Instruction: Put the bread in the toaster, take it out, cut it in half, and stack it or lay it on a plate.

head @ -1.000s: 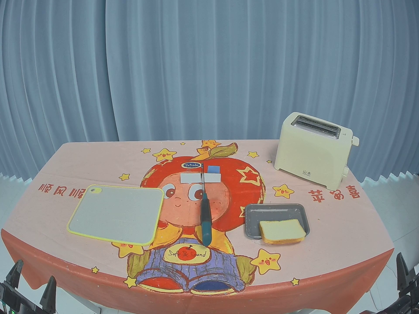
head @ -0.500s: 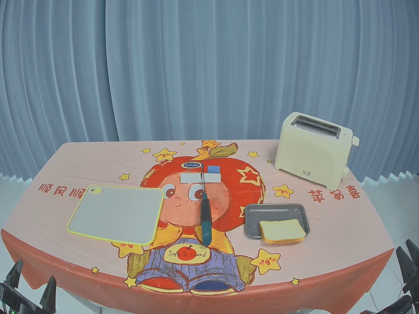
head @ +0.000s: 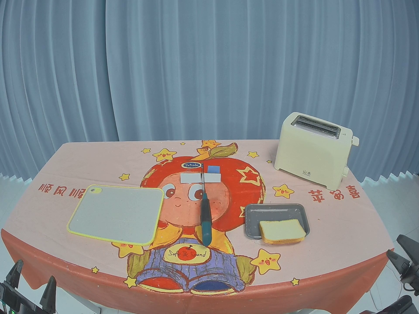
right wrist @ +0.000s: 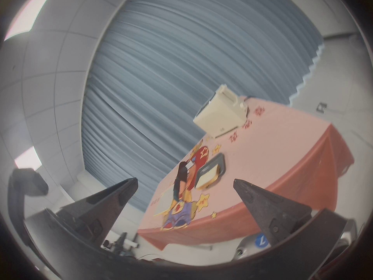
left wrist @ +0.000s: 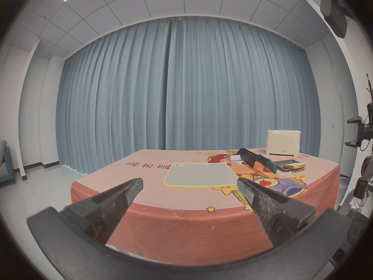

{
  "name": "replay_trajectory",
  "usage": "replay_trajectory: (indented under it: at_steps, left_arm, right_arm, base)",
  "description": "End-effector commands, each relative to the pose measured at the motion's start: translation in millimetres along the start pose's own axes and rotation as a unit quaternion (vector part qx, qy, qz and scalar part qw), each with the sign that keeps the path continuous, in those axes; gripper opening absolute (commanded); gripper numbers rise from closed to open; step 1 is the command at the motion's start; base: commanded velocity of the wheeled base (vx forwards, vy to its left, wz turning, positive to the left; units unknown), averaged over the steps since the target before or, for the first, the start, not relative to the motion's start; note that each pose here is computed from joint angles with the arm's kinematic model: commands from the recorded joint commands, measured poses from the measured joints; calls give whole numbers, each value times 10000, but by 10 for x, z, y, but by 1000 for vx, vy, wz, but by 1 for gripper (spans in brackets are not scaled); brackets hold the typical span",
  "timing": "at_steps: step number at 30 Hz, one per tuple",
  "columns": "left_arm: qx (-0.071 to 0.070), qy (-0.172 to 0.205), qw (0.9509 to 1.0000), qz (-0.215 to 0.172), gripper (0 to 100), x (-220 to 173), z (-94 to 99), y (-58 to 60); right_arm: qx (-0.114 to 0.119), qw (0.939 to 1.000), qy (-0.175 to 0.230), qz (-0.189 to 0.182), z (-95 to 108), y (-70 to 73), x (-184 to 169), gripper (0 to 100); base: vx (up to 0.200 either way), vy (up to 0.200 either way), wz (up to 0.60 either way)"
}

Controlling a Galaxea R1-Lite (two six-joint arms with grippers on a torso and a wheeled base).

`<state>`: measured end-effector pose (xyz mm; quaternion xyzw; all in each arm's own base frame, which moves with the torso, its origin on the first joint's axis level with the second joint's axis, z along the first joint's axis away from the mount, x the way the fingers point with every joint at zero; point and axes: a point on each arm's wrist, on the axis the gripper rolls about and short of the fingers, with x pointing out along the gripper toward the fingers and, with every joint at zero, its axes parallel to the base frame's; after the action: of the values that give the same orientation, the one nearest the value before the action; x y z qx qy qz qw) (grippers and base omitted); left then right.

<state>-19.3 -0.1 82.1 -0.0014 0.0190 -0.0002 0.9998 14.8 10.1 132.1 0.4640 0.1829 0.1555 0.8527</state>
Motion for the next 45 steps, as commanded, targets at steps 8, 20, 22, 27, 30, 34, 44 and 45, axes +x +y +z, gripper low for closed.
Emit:
replay_trajectory:
  at_steps: [8,20,22,27,30,34,44,45]
  left_arm:
    - [-2,86,10000,2,100,13,-49,0]
    - [-2,86,10000,2,100,13,-49,0]
    - [-2,86,10000,2,100,13,-49,0]
    - [-2,86,10000,2,100,13,-49,0]
    - [-2,86,10000,2,100,13,-49,0]
    - [-2,86,10000,2,100,13,-49,0]
    - [-2,86,10000,2,100,13,-49,0]
    - [-2,86,10000,2,100,13,-49,0]
  right_arm:
    - [1557,9707,1770,-472,91,-16,382,100]
    - [2308,9376,2350,-1111,175,-65,823,100]
    - [2349,9335,2491,-1068,175,-62,867,100]
    - [2478,9309,2522,-916,206,-42,949,100]
    - [2516,9315,2483,-856,228,-43,1016,100]
    - [2509,9314,2493,-858,244,-60,1104,100]
    - [2325,9334,2663,-620,224,-3,1247,100]
    - [2317,9341,2650,-590,235,10,1257,100]
  base:
    - [0,0,0]
    - [0,0,0]
    - [0,0,0]
    - [0,0,0]
    - [0,0,0]
    - [0,0,0]
    - [0,0,0]
    - [0,0,0]
